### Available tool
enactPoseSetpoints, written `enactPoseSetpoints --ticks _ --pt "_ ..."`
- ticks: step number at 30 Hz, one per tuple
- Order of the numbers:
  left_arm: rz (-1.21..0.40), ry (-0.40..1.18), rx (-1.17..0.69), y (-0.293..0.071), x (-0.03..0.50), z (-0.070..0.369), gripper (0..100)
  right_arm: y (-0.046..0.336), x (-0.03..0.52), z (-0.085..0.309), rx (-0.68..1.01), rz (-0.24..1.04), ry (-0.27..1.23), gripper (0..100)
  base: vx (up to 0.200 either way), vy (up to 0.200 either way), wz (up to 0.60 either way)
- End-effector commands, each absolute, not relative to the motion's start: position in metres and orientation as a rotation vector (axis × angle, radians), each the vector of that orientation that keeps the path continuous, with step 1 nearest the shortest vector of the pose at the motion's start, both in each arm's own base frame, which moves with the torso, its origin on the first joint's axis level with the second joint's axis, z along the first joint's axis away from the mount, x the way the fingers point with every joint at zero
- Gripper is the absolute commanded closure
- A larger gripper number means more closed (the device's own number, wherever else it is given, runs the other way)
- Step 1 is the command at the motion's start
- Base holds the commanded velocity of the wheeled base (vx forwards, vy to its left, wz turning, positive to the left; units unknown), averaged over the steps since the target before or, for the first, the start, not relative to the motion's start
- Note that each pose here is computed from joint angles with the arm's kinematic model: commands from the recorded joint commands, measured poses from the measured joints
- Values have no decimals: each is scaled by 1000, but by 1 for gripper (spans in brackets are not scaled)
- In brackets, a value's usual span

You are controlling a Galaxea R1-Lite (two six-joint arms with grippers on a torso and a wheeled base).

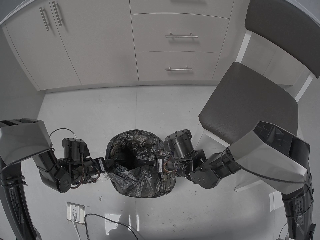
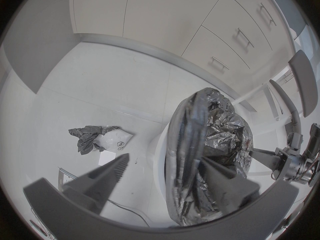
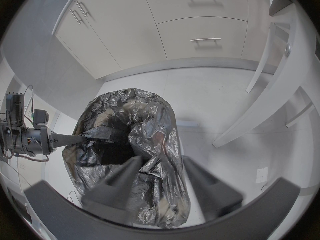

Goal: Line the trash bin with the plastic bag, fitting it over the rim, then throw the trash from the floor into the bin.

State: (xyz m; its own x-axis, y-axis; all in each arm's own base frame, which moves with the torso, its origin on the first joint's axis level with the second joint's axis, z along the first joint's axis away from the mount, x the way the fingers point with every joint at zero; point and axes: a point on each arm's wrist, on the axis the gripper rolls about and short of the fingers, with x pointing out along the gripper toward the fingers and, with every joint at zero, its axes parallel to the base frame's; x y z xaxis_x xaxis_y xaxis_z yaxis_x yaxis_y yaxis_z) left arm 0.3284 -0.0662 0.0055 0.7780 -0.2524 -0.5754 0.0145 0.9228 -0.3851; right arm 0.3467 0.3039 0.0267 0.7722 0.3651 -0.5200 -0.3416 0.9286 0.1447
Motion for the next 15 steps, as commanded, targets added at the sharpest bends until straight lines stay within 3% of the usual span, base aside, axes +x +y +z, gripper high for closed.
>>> enactPoseSetpoints --ticks 1,15 --pt "-146 669 -375 -66 326 6 0 305 346 27 43 387 570 0 0 0 0" --pt "-112 633 -379 -60 330 7 0 304 351 35 47 340 530 0 0 0 0"
